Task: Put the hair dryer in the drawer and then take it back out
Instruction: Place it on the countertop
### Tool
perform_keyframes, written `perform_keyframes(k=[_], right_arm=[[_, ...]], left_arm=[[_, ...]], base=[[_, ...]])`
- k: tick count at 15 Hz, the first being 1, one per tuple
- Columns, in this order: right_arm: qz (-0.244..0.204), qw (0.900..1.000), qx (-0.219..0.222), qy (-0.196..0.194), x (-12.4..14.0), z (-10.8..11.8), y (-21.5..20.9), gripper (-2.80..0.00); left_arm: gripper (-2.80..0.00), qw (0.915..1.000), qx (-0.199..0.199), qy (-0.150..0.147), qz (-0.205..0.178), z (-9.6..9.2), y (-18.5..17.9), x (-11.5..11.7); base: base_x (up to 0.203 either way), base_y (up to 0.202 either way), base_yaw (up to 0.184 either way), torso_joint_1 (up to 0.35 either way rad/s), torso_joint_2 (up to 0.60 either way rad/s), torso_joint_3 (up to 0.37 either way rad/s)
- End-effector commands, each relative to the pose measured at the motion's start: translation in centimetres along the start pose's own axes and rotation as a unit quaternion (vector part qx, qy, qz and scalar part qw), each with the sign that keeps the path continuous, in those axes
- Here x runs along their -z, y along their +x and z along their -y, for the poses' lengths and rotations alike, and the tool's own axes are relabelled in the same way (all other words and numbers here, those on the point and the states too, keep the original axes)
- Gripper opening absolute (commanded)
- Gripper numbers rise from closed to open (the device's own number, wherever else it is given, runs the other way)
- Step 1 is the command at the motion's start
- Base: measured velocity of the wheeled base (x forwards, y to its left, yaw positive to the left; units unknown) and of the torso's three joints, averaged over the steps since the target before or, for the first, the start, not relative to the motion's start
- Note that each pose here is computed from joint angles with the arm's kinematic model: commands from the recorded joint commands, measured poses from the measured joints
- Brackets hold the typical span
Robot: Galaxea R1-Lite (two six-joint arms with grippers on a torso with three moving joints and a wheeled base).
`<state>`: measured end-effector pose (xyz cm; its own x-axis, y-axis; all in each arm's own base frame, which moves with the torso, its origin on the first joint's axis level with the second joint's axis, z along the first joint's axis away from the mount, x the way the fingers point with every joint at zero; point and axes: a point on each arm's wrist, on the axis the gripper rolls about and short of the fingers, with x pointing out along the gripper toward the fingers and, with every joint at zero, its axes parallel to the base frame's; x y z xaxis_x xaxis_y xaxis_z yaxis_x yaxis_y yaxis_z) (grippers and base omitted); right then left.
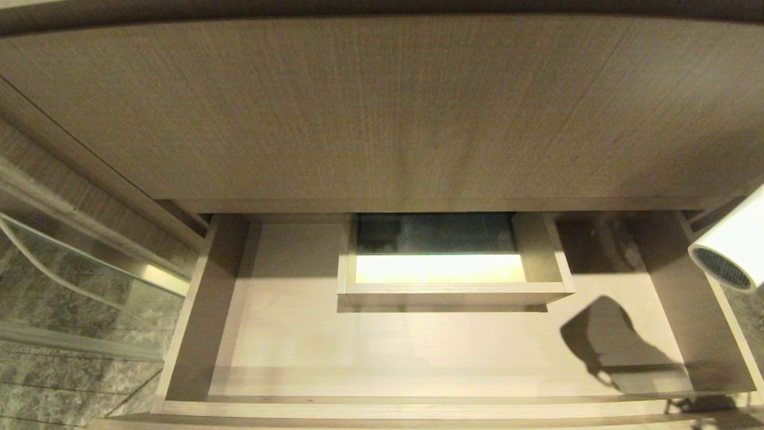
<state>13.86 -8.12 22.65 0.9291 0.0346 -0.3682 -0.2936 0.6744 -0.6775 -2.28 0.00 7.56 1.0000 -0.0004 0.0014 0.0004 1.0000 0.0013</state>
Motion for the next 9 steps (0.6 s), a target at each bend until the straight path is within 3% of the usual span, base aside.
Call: perform_keyframes(k=[1, 2, 9], right_arm=[[0.007, 1.000, 0.009, 0.014, -0.4, -0.3, -0.7, -2.80], [0.010, 0.999, 0.013, 0.040, -0.5, -0.6, -1.1, -2.80], [0.016, 0.997, 0.022, 0.066, -0.7, -1.4, -1.9, -2.80]], left_arm=[[-2.80, 1.0000, 0.000, 0.000, 0.000, 0.0, 0.0, 0.0], [-2.80, 1.0000, 0.000, 0.000, 0.000, 0.0, 0.0, 0.0], [-2.80, 1.0000, 0.000, 0.000, 0.000, 0.0, 0.0, 0.0]], base=[[0.000, 0.000, 0.000, 0.000, 0.00, 0.000], [0.000, 0.000, 0.000, 0.000, 0.00, 0.000], [0.000, 0.000, 0.000, 0.000, 0.00, 0.000]])
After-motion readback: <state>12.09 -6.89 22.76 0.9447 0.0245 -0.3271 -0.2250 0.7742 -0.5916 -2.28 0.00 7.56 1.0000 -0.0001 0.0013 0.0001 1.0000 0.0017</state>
